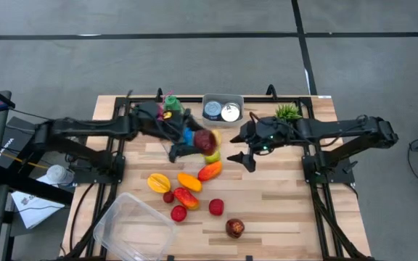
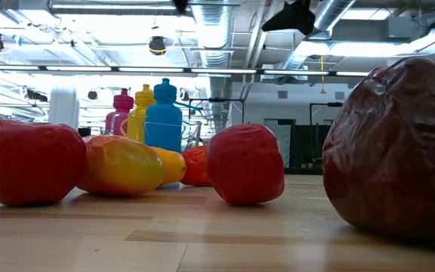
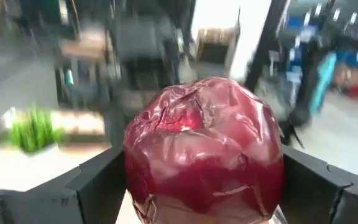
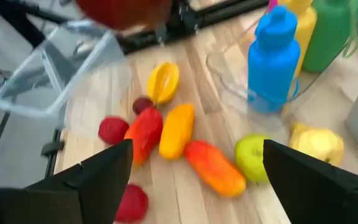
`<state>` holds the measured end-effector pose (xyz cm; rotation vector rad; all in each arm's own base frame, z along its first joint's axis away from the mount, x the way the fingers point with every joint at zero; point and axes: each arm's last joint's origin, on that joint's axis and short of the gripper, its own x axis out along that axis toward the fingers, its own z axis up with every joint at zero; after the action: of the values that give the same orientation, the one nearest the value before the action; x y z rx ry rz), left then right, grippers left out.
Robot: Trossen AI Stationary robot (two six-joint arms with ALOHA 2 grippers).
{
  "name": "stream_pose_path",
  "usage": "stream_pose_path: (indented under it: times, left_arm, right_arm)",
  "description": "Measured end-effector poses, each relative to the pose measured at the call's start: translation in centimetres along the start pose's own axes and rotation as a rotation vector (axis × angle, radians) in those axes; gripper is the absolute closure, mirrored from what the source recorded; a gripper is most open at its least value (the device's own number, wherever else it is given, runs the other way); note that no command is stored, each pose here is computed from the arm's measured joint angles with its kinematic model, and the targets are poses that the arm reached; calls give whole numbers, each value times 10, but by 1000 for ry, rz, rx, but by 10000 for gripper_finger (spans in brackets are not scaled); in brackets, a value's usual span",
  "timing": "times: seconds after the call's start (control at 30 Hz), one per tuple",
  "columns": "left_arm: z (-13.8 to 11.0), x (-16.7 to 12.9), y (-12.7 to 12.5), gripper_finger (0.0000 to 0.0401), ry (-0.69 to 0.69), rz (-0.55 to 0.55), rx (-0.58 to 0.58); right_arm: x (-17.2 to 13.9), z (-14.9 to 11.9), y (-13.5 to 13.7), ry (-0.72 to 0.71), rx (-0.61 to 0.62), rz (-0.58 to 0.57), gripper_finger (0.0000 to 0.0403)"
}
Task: Pick & Place Food Item
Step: Put the top red apple into the white bin
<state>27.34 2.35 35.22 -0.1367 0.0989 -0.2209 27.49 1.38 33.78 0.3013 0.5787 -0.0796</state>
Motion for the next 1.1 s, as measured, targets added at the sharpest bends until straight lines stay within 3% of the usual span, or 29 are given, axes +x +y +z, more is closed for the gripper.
stream_pose_path:
  times: [0.17, 0.3, 0.43, 0.57, 0.7, 0.83, 0.97, 1.1]
  left_arm:
    - [-4, -54, -36, 73, 230, -53, -105]
    - [-9, -89, -72, 73, 362, -120, -303]
    - [-17, -108, -106, 73, 472, -160, -502]
    - [-29, -112, -141, 73, 623, -224, -608]
    - [-48, -105, -178, 73, 796, -294, -596]
    - [-72, -97, -204, 73, 939, -317, -473]
    - [-100, -91, -211, 73, 1047, -214, -316]
    - [-123, -83, -211, 73, 1094, -127, -261]
  right_arm:
    - [-2, -9, 6, 78, -18, 1, 61]
    - [-2, -14, 10, 105, -29, -10, 63]
    - [-2, -14, 12, 99, -32, -26, 63]
    - [-2, -14, 11, 98, -30, -31, 63]
    - [-2, -14, 11, 98, -22, -30, 63]
    - [2, -19, 10, 97, -20, -31, 63]
    - [6, -24, 8, 101, -20, -33, 63]
    - [6, -24, 8, 98, -15, -36, 63]
